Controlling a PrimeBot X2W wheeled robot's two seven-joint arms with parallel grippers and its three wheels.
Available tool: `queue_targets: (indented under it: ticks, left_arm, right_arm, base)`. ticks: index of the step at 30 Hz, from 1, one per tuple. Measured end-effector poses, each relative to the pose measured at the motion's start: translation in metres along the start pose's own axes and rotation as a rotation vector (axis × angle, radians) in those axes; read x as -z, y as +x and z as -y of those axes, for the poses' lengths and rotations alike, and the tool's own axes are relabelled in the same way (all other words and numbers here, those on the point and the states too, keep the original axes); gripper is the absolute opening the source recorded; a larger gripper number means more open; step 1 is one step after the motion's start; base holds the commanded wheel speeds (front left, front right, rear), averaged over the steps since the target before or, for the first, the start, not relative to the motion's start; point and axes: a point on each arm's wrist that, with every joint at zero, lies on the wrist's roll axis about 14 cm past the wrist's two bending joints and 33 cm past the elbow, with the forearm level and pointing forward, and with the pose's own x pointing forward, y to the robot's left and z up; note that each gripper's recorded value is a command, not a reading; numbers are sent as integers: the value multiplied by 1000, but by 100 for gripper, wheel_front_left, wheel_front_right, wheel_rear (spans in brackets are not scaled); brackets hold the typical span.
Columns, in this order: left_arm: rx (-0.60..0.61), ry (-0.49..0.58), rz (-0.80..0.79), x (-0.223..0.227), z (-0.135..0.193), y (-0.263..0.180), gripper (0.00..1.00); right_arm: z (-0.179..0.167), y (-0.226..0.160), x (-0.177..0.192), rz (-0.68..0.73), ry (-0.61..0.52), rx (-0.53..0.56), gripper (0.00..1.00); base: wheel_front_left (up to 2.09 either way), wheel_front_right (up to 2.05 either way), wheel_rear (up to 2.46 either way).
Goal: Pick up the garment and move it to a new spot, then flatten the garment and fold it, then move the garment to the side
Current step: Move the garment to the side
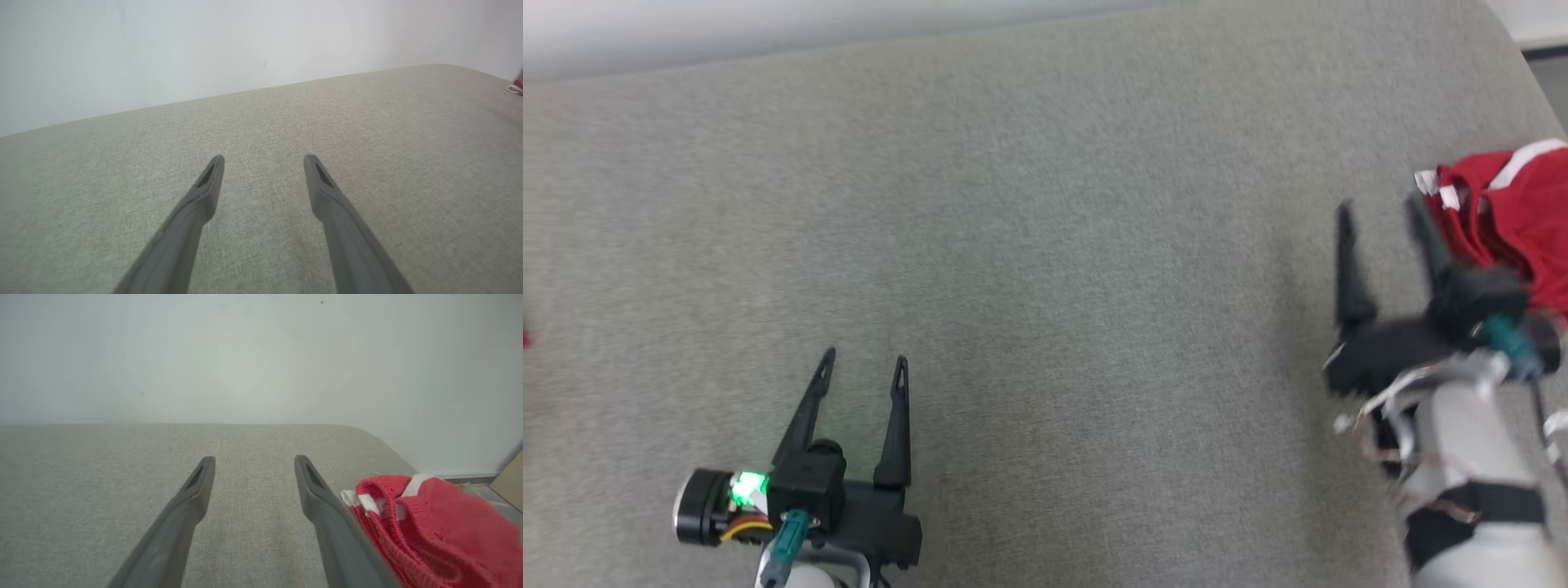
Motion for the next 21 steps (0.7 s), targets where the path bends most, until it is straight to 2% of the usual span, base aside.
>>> queue_targets:
  ticks: [7, 12, 21]
  left_arm:
    - [-72, -5, -7, -5, -17, -26, 100]
    - [-128, -7, -14, -6, -31, -46, 100]
    - [-217, -7, 7, -17, -53, -77, 100]
  right_arm:
    - [-40, -35, 26, -70, 72, -74, 100]
    - [-55, -52, 22, -58, 100, -100, 100]
    - [-63, -75, 9, -22, 134, -103, 100]
  base:
    - [0, 0, 0]
    - [0, 0, 0]
    - [0, 0, 0]
